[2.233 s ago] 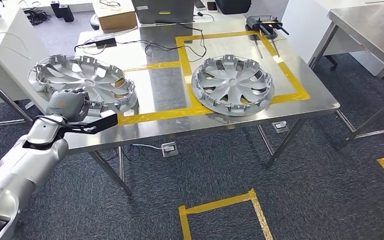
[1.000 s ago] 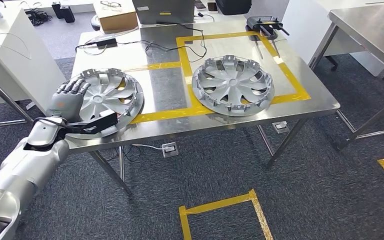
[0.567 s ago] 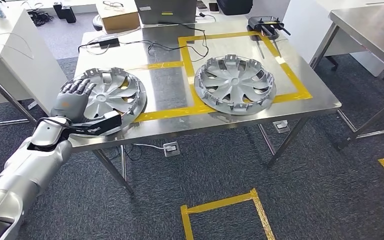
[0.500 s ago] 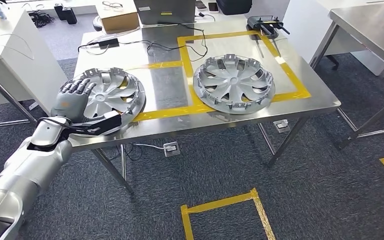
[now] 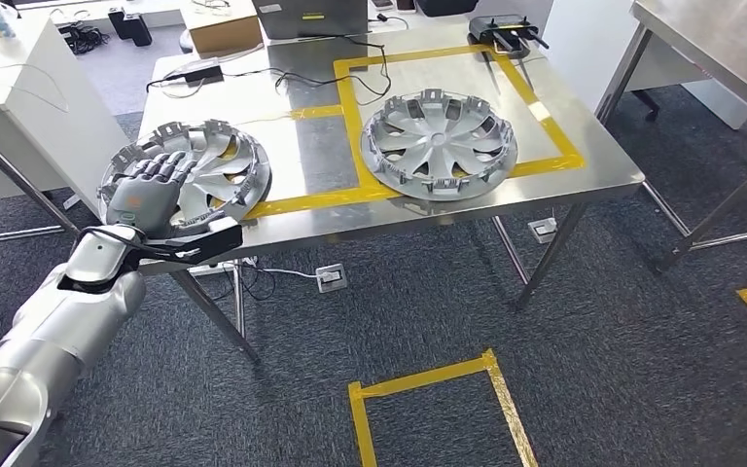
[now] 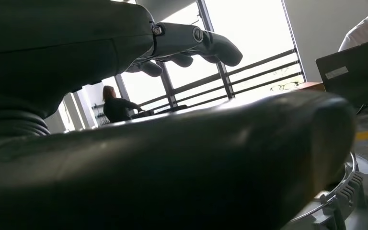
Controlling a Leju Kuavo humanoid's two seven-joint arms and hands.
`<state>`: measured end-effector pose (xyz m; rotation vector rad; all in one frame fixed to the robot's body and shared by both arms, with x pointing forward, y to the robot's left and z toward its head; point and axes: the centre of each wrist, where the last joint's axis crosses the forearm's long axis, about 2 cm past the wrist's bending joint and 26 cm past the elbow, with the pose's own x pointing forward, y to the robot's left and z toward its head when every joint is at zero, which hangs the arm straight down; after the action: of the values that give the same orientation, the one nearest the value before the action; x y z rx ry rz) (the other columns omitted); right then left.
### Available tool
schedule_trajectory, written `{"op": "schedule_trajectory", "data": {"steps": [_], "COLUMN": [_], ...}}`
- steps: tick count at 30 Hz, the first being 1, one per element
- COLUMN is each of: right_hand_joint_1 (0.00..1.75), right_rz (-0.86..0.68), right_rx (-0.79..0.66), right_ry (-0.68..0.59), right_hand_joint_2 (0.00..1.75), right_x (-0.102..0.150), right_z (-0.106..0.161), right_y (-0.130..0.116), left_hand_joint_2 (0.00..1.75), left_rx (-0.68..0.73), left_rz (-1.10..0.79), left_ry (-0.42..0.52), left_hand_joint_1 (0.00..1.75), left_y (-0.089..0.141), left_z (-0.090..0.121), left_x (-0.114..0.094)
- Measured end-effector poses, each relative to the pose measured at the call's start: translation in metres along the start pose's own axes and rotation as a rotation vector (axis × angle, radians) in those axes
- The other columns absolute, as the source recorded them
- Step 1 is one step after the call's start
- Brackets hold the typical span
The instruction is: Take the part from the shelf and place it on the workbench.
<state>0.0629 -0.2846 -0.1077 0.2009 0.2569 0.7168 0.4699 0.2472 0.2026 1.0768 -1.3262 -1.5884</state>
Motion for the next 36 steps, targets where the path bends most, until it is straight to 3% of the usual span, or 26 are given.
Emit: {"op": "schedule_trajectory", "data": {"steps": [36], "right_hand_joint_1": [0.0], "right_rz": [-0.021], "right_rx": [0.005], "right_ry": [-0.041], "right_hand_joint_2": [0.0], "right_x": [0.011], "right_z": [0.004], "right_y": [-0.002], "left_hand_joint_2": [0.0], "left_rx": [0.077], "left_rz": [-0.062], "left_ry": [-0.085], "left_hand_joint_1": [0.0], "left_y": [0.042], "left_z": [-0.016], "left_x": [0.016]}}
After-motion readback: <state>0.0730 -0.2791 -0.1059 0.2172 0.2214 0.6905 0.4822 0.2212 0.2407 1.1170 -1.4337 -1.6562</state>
